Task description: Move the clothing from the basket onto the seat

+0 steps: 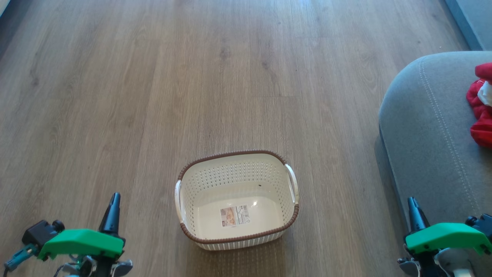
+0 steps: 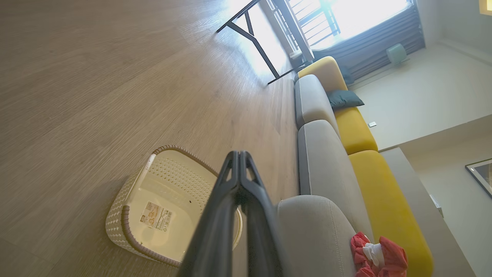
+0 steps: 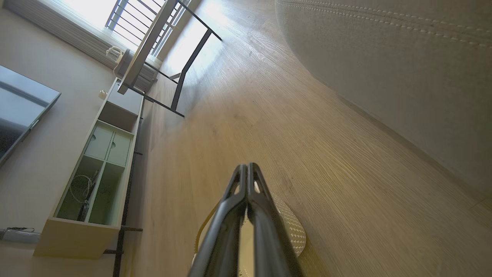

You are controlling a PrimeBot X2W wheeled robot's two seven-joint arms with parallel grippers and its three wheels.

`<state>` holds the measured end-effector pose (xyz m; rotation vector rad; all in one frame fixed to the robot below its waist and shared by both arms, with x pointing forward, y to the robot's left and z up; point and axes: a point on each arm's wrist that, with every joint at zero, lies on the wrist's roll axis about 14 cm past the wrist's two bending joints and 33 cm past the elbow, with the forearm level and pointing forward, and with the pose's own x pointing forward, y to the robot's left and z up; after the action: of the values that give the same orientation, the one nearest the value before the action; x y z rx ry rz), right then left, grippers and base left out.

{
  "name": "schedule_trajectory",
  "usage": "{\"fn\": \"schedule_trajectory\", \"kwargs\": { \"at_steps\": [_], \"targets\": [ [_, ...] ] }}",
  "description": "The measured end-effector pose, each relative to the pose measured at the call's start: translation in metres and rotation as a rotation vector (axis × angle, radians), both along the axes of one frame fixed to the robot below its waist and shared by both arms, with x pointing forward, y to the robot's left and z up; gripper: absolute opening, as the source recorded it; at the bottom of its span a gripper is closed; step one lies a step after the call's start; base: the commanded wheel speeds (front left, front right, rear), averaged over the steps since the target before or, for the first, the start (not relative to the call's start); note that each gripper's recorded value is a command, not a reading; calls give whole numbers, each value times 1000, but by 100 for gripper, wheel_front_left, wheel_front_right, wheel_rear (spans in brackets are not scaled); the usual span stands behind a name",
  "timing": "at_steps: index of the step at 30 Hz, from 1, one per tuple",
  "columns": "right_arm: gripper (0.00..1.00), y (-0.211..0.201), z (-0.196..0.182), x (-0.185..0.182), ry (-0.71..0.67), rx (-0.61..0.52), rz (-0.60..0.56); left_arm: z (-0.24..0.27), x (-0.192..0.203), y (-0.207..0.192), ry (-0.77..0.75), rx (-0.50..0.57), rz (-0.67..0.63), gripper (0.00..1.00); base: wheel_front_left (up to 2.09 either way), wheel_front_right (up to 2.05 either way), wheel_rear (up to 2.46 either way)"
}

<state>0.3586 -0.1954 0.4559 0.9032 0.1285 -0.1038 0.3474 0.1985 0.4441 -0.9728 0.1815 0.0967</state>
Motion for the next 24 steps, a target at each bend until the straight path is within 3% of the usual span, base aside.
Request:
{"fn": "schedule_trajectory", "kwargs": {
  "at_steps": [24],
  "targets": [
    [0,-5,6,6,-19,309,-50,10,11,-4,-23,-270,41,0,0,0,0]
  ]
}}
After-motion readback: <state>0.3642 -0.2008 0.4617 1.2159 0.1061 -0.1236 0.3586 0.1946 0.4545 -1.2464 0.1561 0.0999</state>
